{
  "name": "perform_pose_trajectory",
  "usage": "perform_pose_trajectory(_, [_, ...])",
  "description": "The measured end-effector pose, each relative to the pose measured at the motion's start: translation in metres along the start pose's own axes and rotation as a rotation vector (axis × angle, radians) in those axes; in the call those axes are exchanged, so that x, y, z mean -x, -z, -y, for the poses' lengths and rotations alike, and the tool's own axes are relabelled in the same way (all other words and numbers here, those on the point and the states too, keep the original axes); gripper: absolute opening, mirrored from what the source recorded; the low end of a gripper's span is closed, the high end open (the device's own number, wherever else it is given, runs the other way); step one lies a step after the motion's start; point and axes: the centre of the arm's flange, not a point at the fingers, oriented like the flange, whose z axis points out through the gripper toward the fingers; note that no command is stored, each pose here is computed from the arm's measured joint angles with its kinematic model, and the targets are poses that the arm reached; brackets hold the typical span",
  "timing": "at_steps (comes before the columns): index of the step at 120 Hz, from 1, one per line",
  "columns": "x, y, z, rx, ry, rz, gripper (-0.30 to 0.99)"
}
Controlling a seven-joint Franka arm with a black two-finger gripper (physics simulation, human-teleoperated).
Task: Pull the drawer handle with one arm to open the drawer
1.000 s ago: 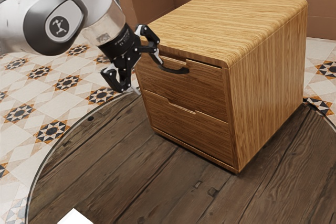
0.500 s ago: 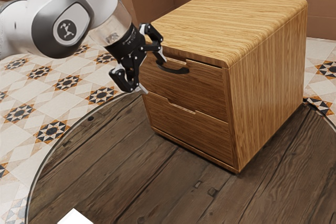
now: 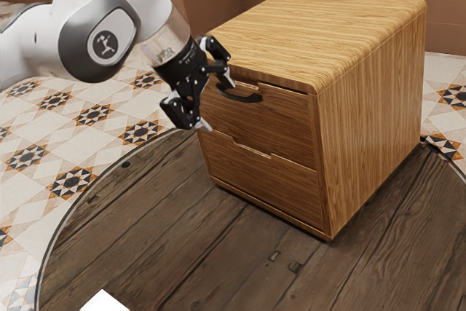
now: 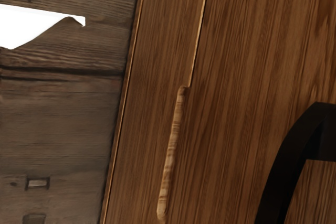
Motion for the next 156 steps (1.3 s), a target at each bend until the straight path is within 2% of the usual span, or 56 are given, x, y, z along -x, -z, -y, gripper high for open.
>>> perform_pose_trajectory(62, [0.005, -0.013, 0.003, -0.017, 0.018, 0.001, 0.69])
perform_pose_trajectory(80, [0.005, -0.012, 0.005, -0.017, 0.026, 0.0, 0.65])
perform_pose_trajectory(127, [-0.001, 0.002, 0.017, -0.015, 0.049, -0.003, 0.38])
perform_pose_trajectory(156, [-0.007, 0.008, 0.031, -0.022, 0.067, -0.006, 0.06])
